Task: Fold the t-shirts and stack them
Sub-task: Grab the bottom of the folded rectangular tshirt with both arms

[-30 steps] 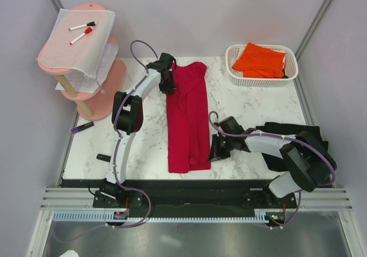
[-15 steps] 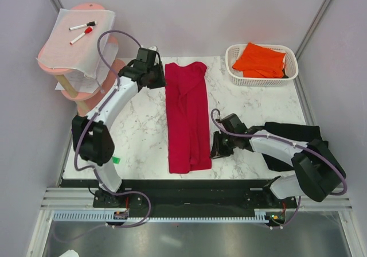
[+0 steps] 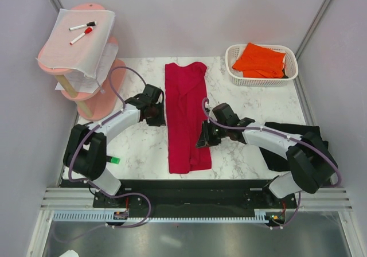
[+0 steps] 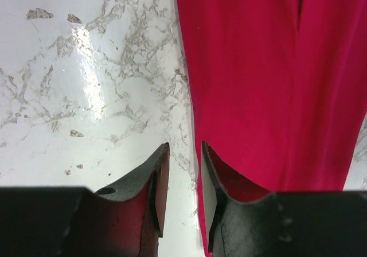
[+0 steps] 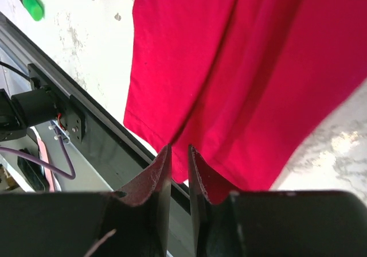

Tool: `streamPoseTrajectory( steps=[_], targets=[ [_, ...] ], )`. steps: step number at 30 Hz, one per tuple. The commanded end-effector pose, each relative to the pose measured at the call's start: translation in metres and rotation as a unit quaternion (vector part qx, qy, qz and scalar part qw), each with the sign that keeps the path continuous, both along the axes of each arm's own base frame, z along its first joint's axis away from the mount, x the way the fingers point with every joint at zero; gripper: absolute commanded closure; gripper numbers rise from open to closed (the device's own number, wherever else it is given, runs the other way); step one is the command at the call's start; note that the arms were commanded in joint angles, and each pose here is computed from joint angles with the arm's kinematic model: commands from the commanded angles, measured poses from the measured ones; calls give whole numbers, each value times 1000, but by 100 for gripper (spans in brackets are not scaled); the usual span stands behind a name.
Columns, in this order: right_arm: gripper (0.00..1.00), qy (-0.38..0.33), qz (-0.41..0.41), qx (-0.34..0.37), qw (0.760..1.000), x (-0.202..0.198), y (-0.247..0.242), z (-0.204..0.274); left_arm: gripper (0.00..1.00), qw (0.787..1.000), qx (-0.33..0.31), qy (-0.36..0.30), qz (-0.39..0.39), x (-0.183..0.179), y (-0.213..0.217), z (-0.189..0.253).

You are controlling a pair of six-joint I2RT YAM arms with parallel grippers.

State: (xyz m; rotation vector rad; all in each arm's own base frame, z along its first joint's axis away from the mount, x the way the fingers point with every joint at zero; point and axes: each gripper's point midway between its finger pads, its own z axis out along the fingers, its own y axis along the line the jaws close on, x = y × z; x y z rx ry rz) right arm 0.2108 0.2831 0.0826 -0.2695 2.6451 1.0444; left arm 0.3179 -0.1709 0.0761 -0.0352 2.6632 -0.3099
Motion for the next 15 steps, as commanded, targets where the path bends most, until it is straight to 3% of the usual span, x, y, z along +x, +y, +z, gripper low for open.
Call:
streamPoseTrajectory(
  steps=[1,15],
  targets=[
    [76,-1,25,33,999,5,26,7,64,999,-24,-32,12,8,-6,11],
    [76,37,40,6,998,-5,46,-36,64,1000,14,-8,19,5,5,-16]
  ],
)
